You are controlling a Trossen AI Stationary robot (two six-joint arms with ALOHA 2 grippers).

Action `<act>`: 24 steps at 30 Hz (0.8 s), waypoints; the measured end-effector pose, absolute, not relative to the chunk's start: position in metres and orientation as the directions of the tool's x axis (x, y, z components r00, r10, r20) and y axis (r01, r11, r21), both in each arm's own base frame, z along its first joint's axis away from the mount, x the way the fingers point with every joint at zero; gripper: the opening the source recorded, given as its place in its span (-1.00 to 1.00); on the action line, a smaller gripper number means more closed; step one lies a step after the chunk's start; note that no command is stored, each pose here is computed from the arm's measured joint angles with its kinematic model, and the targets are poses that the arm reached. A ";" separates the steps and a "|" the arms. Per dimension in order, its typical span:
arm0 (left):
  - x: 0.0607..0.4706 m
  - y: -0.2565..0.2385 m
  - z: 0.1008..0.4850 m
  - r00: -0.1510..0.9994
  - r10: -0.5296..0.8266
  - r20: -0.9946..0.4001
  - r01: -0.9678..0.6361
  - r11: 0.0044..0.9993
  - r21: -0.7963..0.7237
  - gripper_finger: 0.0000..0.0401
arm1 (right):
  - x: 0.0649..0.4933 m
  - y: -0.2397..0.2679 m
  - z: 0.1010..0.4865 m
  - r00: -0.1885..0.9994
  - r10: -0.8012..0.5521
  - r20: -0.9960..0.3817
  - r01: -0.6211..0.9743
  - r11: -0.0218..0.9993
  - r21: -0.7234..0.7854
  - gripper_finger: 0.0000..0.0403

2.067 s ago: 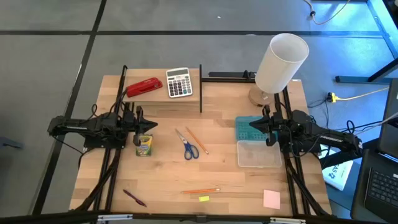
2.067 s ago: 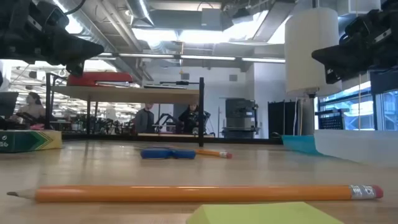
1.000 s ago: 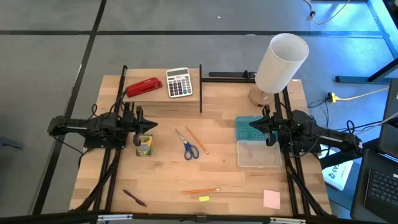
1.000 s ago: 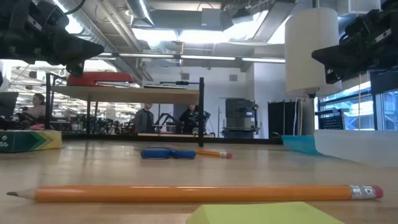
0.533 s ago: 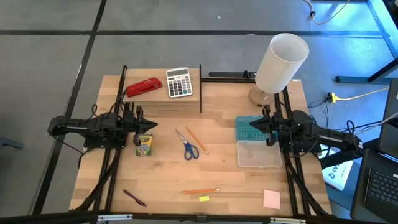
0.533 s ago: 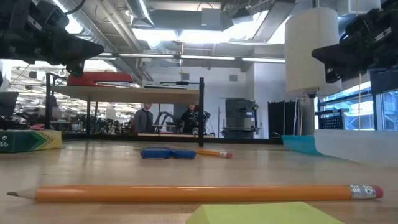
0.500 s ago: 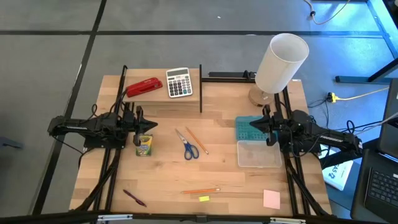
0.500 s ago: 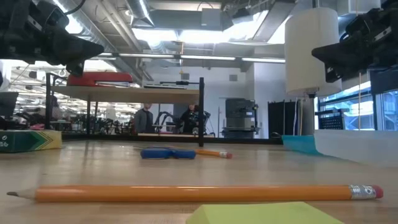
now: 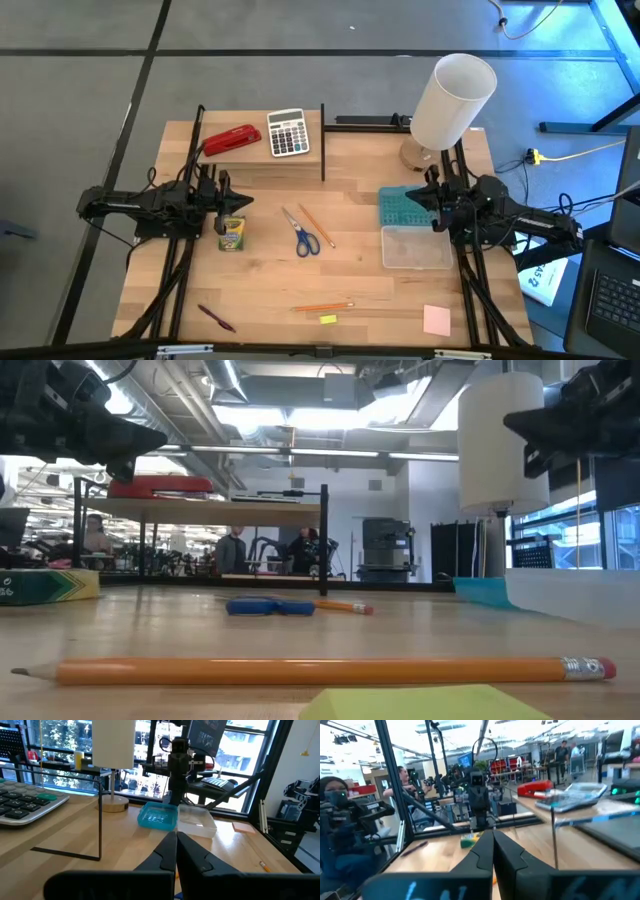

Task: Pack school essentials
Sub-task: Put the blue scissors into the blue supply box

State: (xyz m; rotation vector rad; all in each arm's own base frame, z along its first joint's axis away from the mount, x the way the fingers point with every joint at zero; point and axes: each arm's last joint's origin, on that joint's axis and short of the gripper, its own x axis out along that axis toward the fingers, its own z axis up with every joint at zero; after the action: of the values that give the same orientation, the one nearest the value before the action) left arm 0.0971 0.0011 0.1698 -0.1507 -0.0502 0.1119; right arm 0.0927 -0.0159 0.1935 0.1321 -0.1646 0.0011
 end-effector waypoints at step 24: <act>0.094 0.001 0.188 0.988 0.100 0.120 -0.080 0.984 -0.161 -1.00 | 0.156 -0.044 0.327 0.837 -0.397 -0.377 0.448 0.892 0.054 -0.99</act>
State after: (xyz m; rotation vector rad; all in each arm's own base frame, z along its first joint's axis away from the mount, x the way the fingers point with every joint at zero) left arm 0.0937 0.0008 0.1882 -0.1570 -0.1279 0.0912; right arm 0.1559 -0.0436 0.3273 0.1422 0.3680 -0.4488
